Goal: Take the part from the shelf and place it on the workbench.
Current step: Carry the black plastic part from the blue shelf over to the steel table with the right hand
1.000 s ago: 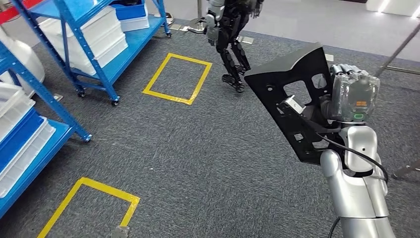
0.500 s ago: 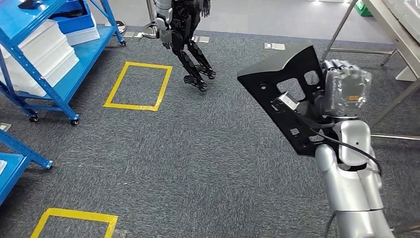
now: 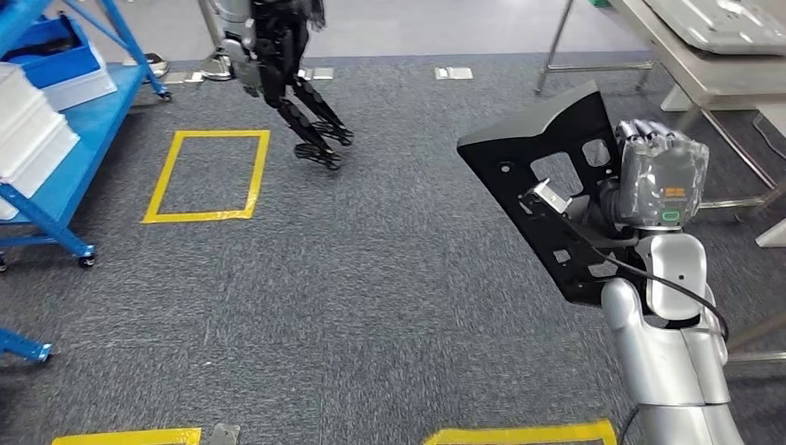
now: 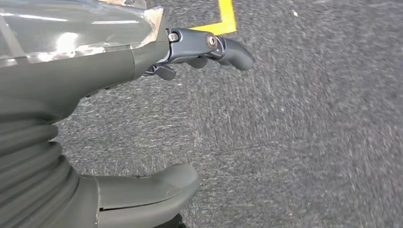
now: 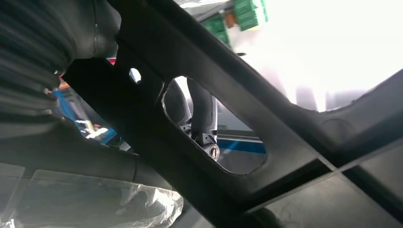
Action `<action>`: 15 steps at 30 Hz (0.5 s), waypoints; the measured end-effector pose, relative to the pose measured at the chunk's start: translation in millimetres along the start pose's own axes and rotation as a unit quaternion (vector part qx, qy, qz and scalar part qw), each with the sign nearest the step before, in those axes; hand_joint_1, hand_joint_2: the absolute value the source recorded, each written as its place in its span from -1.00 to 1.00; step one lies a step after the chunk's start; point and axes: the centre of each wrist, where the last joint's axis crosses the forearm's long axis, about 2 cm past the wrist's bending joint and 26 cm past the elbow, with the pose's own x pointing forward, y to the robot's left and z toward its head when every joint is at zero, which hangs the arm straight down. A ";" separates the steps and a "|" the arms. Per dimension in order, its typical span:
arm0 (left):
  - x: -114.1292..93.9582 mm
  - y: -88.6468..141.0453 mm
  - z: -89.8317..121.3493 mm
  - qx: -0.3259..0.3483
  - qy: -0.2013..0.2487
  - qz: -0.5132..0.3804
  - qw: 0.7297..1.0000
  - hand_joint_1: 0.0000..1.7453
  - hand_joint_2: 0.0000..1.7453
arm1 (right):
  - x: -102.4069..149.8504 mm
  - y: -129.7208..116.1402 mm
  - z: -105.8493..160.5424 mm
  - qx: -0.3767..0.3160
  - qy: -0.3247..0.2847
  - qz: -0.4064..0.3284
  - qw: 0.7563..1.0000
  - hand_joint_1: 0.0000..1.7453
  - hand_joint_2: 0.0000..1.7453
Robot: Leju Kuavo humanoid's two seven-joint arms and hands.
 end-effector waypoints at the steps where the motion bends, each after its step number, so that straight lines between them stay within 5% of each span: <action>1: 0.4 -0.7 0.1 -0.001 0.000 0.000 1.000 -1.00 1.00 | -0.6 -0.1 0.1 0.000 0.000 0.001 1.000 0.74 1.00; 15: -0.1 -1.2 0.8 0.004 0.003 -0.001 1.000 -1.00 1.00 | -3.7 -2.8 -7.5 -0.005 -0.003 -0.007 1.000 0.74 1.00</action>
